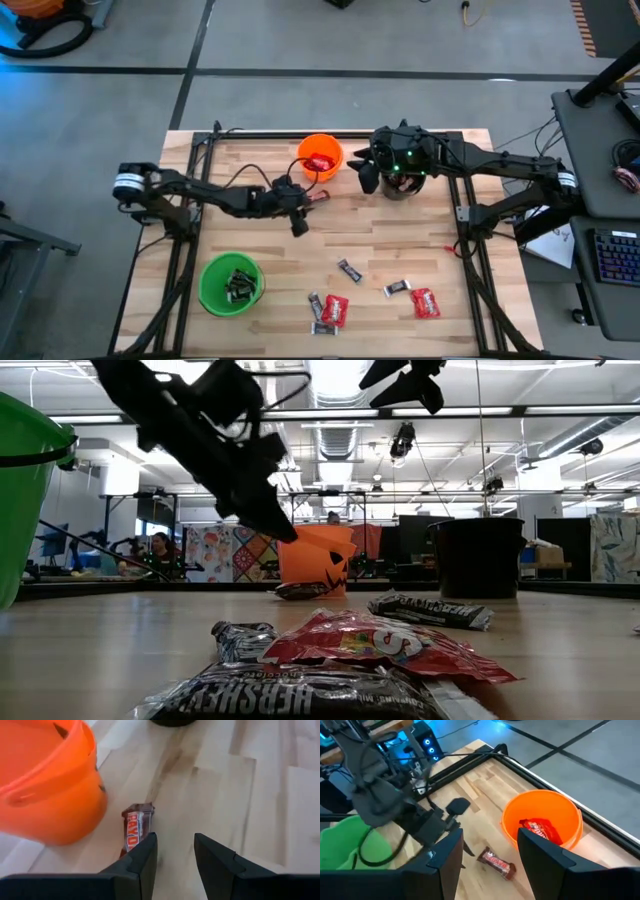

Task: Sort candy
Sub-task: Put the brown chocolate into the black bucket

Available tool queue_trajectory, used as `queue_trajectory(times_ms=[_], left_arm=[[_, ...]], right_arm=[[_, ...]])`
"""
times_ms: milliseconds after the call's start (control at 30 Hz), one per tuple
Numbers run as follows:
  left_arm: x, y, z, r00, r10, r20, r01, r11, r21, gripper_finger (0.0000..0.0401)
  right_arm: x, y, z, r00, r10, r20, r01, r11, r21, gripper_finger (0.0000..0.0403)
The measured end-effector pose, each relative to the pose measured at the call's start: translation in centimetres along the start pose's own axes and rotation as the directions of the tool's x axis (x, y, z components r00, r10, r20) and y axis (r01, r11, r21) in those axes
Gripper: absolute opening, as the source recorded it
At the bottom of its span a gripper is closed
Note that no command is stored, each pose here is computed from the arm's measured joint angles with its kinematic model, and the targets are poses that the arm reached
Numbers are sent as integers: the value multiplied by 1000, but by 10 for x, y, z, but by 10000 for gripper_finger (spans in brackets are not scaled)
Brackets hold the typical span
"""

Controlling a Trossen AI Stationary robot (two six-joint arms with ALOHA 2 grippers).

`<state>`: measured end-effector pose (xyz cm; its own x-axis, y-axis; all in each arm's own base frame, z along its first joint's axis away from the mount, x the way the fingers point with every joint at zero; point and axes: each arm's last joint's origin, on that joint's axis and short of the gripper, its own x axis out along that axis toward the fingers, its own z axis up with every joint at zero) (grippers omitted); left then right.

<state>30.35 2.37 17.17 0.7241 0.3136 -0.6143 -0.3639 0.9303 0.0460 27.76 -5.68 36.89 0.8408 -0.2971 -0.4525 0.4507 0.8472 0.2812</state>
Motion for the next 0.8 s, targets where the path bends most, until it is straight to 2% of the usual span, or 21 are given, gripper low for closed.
queue_trajectory(times_ms=[333,467,700,800], left_arm=[[40,3,-14,994,43,-102,-39,998,39,115],[43,3,-12,995,51,-90,-47,998,40,115],[41,8,-8,976,214,-51,-212,977,39,123],[42,11,-7,979,195,-55,-194,981,16,134]], right_arm=[[0,-2,-2,999,-33,-12,33,999,-25,183],[0,-2,-2,999,-34,-13,33,999,-27,183],[0,-2,-3,999,-37,-22,36,999,-31,183],[0,-2,-3,999,-37,-22,36,999,-32,183]])
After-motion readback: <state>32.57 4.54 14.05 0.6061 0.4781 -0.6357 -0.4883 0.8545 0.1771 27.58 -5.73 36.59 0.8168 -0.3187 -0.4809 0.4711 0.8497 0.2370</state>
